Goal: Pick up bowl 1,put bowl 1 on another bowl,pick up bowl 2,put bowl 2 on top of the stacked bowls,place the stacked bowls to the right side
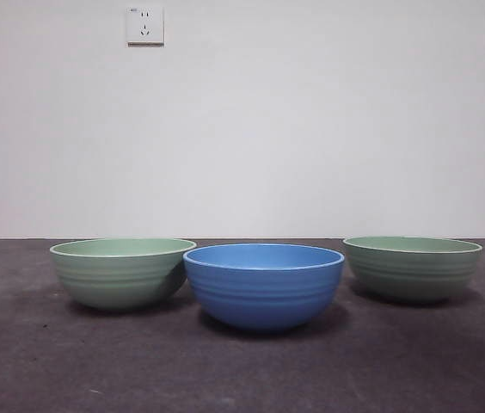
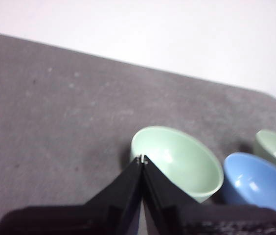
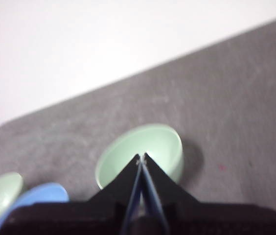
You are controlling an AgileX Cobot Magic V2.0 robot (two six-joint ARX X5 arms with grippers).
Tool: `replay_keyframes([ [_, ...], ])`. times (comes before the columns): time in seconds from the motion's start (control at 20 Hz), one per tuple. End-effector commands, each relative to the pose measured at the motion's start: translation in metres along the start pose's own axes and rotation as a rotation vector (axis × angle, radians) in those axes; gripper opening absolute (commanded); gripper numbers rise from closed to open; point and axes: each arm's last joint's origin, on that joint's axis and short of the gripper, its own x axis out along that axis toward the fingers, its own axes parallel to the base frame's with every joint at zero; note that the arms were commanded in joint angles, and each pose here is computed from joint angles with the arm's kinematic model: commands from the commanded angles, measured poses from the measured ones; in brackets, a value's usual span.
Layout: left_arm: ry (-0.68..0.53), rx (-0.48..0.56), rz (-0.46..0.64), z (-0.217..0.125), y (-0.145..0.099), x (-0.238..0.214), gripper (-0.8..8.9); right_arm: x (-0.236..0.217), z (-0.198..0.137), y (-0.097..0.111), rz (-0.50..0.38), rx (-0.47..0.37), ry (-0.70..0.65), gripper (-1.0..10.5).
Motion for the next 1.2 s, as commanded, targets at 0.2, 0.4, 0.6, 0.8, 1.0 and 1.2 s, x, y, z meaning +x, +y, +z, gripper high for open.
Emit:
replay_keyframes([
  [0.2,0.032,-0.023,-0.038,0.022,-0.01,-0.008,-0.07,-0.002,0.032,0.013,-0.018,-0.015,0.074,-0.1],
  [0.4,0.084,-0.018,-0.057,0.039,-0.017,-0.012,-0.07,0.002,0.054,0.022,0.016,-0.078,0.201,-0.1],
  [0.6,0.16,0.023,-0.078,0.058,-0.025,-0.013,-0.07,0.008,0.074,0.03,0.022,-0.123,0.35,-0.1],
  [0.8,0.252,0.081,-0.073,0.078,-0.031,-0.011,-0.07,0.016,0.091,0.035,0.028,-0.161,0.503,-0.1],
  [1.0,0.379,0.126,-0.127,0.092,-0.035,-0.005,-0.07,0.024,0.103,0.039,0.035,-0.225,0.635,-0.1],
  [1.2,0.502,0.136,-0.211,0.101,-0.038,0.003,-0.07,0.029,0.109,0.043,0.054,-0.263,0.751,-0.1],
])
